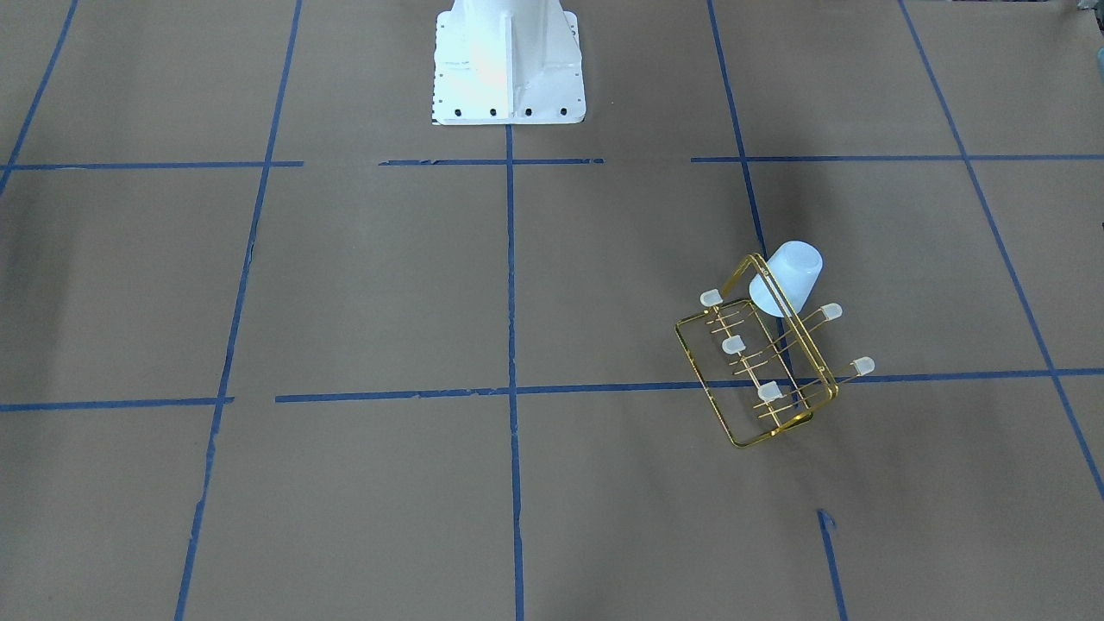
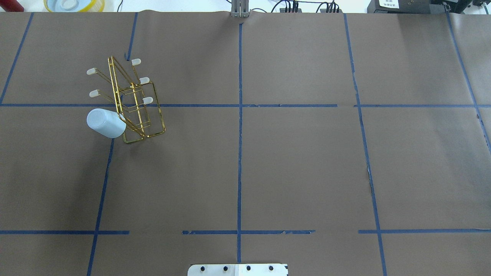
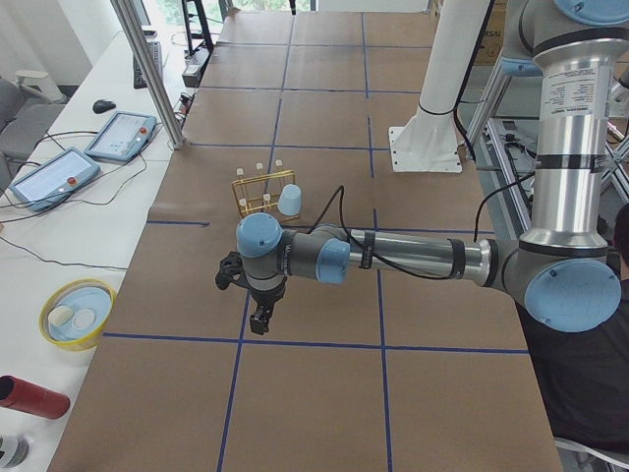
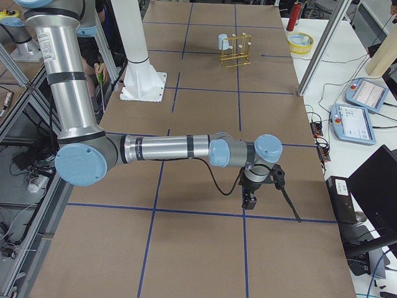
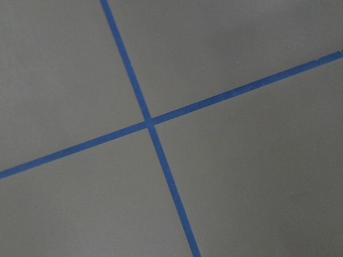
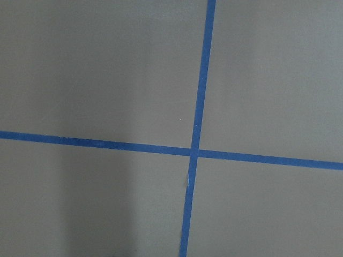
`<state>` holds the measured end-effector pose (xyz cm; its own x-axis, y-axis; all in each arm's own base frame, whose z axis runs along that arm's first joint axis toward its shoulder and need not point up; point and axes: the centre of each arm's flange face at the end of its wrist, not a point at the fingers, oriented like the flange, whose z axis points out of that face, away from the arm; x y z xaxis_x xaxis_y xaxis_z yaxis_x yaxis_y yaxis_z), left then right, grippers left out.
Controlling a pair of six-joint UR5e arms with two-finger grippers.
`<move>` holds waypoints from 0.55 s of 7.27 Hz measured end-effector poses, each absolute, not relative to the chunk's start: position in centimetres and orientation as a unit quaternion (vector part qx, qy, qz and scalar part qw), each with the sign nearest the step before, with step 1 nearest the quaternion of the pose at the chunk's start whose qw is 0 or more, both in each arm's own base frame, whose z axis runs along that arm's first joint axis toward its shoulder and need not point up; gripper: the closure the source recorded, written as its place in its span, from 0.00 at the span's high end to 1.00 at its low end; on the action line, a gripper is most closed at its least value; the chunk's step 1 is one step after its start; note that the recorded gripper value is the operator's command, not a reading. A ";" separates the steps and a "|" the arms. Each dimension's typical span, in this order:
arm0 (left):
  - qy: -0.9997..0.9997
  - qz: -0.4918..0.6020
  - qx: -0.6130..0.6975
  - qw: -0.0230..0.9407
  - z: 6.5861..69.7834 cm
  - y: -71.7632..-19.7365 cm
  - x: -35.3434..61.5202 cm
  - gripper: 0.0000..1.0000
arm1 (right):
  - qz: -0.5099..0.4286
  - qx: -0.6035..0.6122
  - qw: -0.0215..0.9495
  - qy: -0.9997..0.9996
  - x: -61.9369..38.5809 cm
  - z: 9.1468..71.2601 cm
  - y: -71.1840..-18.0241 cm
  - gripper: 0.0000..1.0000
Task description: Hang cup on cup holder
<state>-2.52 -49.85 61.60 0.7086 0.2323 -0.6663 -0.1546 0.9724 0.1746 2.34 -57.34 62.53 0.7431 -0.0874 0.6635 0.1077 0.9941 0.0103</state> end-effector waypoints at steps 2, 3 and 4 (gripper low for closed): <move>0.378 0.087 0.033 0.921 61.3 -50.4 -3.4 1.00 | -0.052 -0.014 0.933 -0.355 2.3 62.5 -57.3 1.00; 0.379 0.084 0.030 0.921 61.4 -50.3 -3.6 1.00 | -0.052 -0.014 0.933 -0.355 2.3 62.5 -57.3 1.00; 0.380 0.083 0.028 0.921 61.5 -50.3 -3.6 1.00 | -0.052 -0.014 0.933 -0.355 2.3 62.5 -57.3 1.00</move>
<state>-3.62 -50.26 61.52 0.6972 0.1737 -0.6955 -0.1310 0.9847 0.1146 2.34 -57.35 62.52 0.7431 -0.0873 0.6635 0.1076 0.9941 0.0104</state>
